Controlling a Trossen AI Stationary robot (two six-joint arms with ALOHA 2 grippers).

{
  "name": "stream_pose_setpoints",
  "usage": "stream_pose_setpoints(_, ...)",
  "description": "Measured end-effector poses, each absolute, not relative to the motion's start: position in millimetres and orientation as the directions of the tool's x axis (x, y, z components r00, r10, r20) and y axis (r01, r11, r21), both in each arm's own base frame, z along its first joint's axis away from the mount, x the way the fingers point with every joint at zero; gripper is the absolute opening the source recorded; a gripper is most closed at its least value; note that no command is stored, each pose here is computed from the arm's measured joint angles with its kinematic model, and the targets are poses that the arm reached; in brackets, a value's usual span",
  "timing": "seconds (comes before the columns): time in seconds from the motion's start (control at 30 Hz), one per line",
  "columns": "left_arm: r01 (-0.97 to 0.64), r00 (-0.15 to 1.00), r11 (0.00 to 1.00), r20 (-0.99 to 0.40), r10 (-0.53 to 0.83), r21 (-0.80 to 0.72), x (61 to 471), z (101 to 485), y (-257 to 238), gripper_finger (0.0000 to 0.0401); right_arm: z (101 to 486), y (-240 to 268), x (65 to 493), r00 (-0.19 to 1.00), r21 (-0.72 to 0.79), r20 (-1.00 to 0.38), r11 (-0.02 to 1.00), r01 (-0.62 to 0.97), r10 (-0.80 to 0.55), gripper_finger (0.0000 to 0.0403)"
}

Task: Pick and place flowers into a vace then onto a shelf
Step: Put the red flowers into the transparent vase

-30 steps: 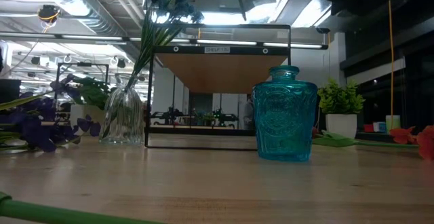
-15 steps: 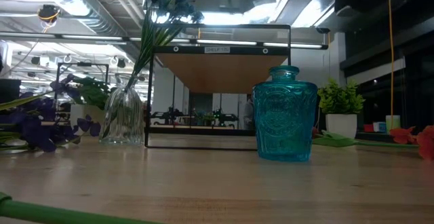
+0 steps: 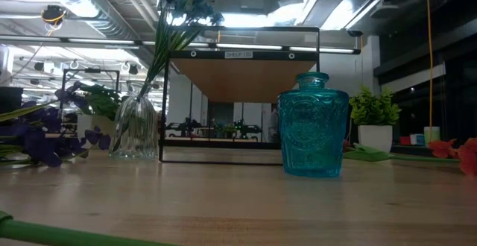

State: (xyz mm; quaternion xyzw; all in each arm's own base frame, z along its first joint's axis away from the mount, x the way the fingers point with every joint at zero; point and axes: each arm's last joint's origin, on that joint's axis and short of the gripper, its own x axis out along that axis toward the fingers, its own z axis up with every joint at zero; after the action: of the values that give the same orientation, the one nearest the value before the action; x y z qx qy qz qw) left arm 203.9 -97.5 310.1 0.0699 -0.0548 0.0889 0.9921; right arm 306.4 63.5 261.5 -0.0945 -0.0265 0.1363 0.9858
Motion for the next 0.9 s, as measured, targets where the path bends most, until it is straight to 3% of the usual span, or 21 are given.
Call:
stream_pose_setpoints(0.17,-0.386,0.923,0.915,0.062,0.381,0.120,192.0,305.8,-107.1,0.0004,260.4,64.7,306.0,0.961,-0.192,0.014,0.944,-0.270,0.277,0.0009)
stream_pose_setpoints(0.6,-0.509,0.853,0.854,-0.068,0.517,0.104,177.5,279.0,-117.2,0.0003,250.1,64.2,303.8,0.960,-0.161,-0.044,0.946,-0.280,0.277,0.0003)
stream_pose_setpoints(0.9,-0.564,0.814,0.815,-0.076,0.576,0.133,174.8,273.4,-113.6,0.0003,249.7,64.1,303.3,0.960,-0.159,-0.038,0.947,-0.279,0.277,0.0003)
